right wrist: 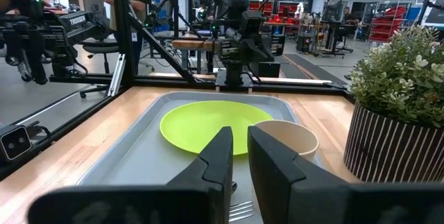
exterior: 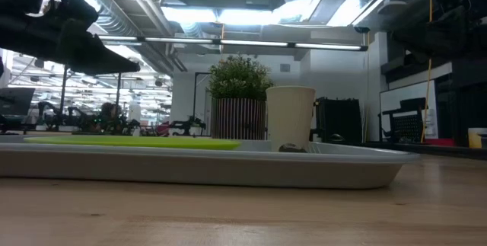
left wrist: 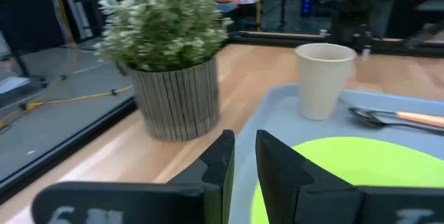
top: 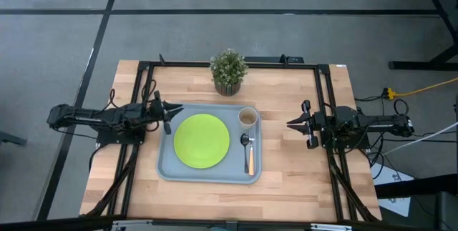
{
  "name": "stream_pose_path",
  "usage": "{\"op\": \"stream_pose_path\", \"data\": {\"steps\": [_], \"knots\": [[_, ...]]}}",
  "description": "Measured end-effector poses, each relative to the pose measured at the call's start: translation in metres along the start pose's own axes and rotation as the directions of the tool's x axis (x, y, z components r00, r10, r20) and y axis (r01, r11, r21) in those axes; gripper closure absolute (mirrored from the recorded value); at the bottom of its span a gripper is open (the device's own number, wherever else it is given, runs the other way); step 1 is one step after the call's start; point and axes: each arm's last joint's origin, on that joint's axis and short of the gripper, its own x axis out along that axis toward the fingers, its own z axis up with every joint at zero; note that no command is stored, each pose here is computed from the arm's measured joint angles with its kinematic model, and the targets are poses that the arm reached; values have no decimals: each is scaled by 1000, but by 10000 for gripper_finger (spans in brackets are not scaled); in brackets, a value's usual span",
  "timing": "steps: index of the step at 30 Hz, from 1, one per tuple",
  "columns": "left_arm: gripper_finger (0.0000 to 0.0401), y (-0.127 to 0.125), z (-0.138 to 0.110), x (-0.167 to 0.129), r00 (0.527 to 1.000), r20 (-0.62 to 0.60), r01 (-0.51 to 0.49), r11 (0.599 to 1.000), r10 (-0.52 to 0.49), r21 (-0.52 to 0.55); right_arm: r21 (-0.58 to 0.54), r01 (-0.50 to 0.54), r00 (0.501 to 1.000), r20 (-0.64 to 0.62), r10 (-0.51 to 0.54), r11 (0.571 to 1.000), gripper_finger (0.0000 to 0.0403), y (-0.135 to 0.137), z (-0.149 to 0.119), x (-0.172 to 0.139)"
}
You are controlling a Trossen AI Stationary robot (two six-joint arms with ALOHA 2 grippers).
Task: Pick and place plate/cup/fork/spoon on tray
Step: Return to Home Position
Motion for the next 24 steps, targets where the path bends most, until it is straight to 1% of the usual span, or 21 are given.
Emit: {"op": "stream_pose_path", "data": {"steps": [3,7,19,24], "knots": [[348,3,0,1,999,-1,-33,999,33,-3,-2,0,1000,0,0,1000,351,0,0,0],[348,5,0,2,999,-1,-51,999,51,-5,-1,0,1000,0,0,1000,351,0,0,0],[348,5,0,2,999,-1,-52,999,52,-5,-2,0,1000,0,0,1000,351,0,0,0],[348,6,1,1,997,8,-81,996,81,30,-2,0,1000,0,0,1000,351,0,0,0]]}}
